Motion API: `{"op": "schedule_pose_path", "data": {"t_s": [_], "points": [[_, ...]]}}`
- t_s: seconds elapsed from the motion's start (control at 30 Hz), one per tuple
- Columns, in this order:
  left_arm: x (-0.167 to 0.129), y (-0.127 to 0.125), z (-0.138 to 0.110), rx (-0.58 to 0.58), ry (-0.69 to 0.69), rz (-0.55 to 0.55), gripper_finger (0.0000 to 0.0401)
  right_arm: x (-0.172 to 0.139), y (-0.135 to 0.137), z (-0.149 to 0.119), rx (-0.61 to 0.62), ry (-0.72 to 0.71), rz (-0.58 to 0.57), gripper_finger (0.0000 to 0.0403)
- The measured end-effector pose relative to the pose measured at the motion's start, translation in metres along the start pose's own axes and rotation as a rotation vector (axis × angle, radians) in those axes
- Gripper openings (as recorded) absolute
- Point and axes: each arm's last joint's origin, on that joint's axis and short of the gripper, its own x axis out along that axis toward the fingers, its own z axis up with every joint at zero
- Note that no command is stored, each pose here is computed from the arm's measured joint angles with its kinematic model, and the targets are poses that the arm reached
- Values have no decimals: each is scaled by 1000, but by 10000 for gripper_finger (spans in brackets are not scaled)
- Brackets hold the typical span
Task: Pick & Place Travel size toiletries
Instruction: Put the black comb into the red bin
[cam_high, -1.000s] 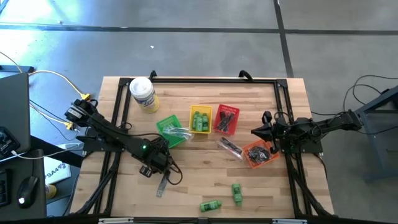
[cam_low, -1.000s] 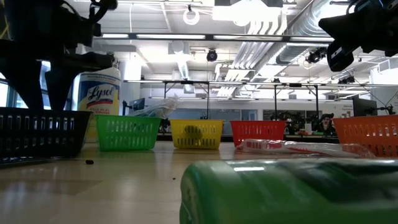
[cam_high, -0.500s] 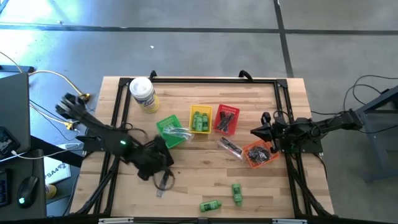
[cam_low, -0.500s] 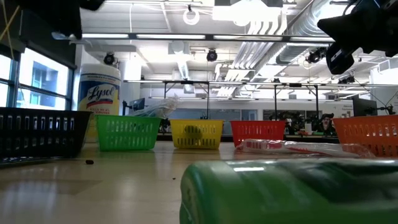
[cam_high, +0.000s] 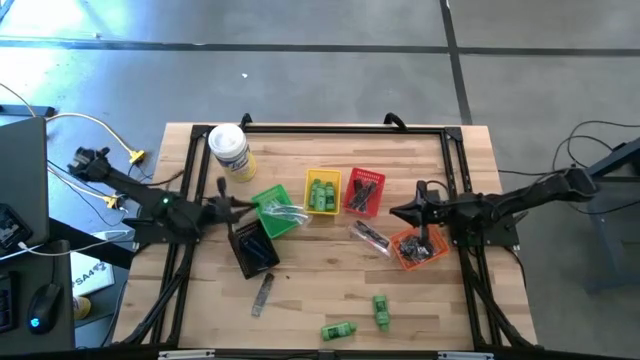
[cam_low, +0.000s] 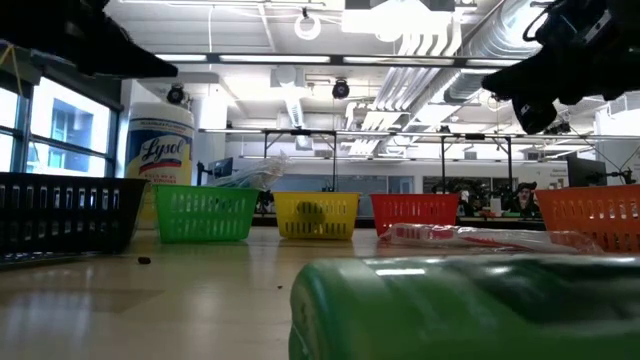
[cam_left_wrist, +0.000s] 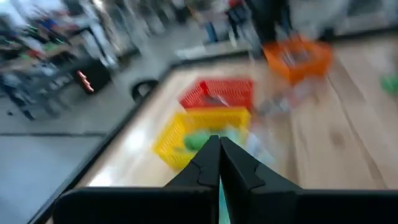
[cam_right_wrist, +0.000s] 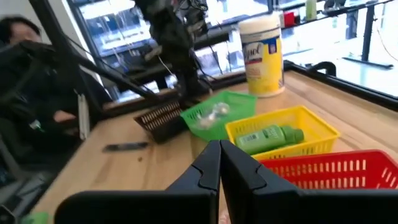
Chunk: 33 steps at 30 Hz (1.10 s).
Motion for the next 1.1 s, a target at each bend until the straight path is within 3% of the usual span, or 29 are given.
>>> {"op": "schedule_pose_path", "data": {"t_s": [0.2,0.43,0.73,1.1], "points": [[9,21,-31,-90,-115,178,0,26,11,11,-55,148,-62,2],[15,24,-44,-105,-80,155,0,67,23,11,-65,428,-224,2],[16,24,-45,-63,-66,149,0,108,49,-15,-172,701,-255,2],[16,23,-45,-46,-66,142,0,128,69,-39,-283,818,-333,2]]}}
